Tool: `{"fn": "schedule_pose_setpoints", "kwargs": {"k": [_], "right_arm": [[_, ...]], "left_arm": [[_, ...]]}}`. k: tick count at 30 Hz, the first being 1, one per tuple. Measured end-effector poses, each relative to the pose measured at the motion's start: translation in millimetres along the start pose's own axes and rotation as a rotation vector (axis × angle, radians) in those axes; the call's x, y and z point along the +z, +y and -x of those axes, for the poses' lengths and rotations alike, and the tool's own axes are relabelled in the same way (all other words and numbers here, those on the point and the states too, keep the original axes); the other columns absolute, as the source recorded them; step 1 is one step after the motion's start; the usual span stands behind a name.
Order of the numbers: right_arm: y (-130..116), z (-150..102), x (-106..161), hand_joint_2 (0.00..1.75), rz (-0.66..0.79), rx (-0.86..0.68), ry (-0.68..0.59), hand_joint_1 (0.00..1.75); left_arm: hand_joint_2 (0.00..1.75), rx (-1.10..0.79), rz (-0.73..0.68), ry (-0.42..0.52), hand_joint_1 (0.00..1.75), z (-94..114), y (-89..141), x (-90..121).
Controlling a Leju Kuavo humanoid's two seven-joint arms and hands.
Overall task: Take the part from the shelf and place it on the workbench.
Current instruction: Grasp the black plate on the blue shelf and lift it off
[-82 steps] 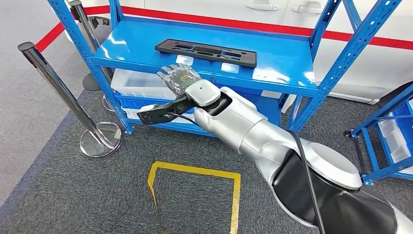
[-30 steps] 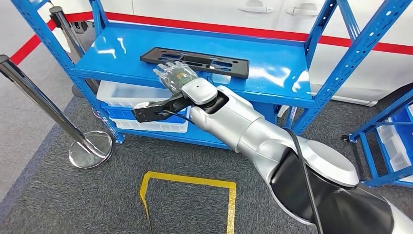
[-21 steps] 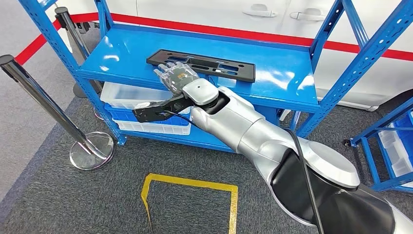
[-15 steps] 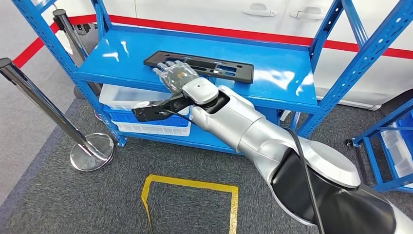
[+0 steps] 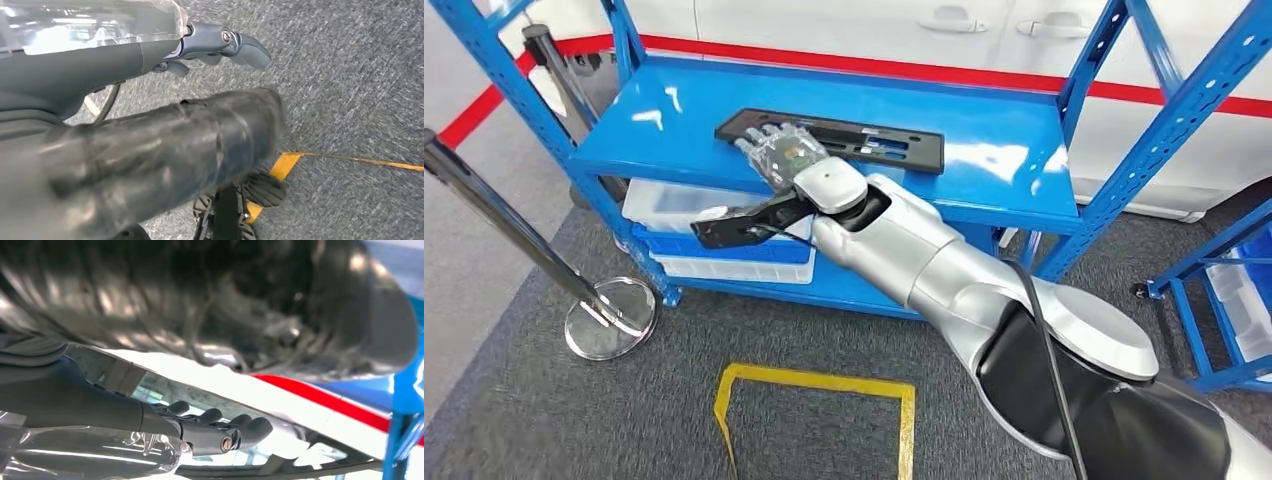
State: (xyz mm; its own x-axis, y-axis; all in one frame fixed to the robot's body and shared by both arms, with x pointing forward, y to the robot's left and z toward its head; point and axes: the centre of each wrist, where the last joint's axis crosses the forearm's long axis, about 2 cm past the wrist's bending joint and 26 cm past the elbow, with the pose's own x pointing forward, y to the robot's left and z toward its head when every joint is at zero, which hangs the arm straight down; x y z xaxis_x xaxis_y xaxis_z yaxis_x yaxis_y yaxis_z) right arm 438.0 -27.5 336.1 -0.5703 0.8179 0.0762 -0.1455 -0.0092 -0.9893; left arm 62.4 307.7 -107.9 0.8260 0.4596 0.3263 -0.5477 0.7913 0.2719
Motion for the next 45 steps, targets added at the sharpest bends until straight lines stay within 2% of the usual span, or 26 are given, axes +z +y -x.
{"fn": "schedule_pose_setpoints", "kwargs": {"k": [30, 45], "right_arm": [[9, 13, 2, 0.0, -0.03, -0.021, 0.051, 0.0], [25, 40, 6, 0.0, -0.061, -0.033, 0.117, 0.0]], "left_arm": [[0.0, -0.001, -0.002, 0.014, 0.0, 2, -1, 1], [0.0, -0.001, -0.004, 0.014, 0.0, 1, -1, 1]]}}
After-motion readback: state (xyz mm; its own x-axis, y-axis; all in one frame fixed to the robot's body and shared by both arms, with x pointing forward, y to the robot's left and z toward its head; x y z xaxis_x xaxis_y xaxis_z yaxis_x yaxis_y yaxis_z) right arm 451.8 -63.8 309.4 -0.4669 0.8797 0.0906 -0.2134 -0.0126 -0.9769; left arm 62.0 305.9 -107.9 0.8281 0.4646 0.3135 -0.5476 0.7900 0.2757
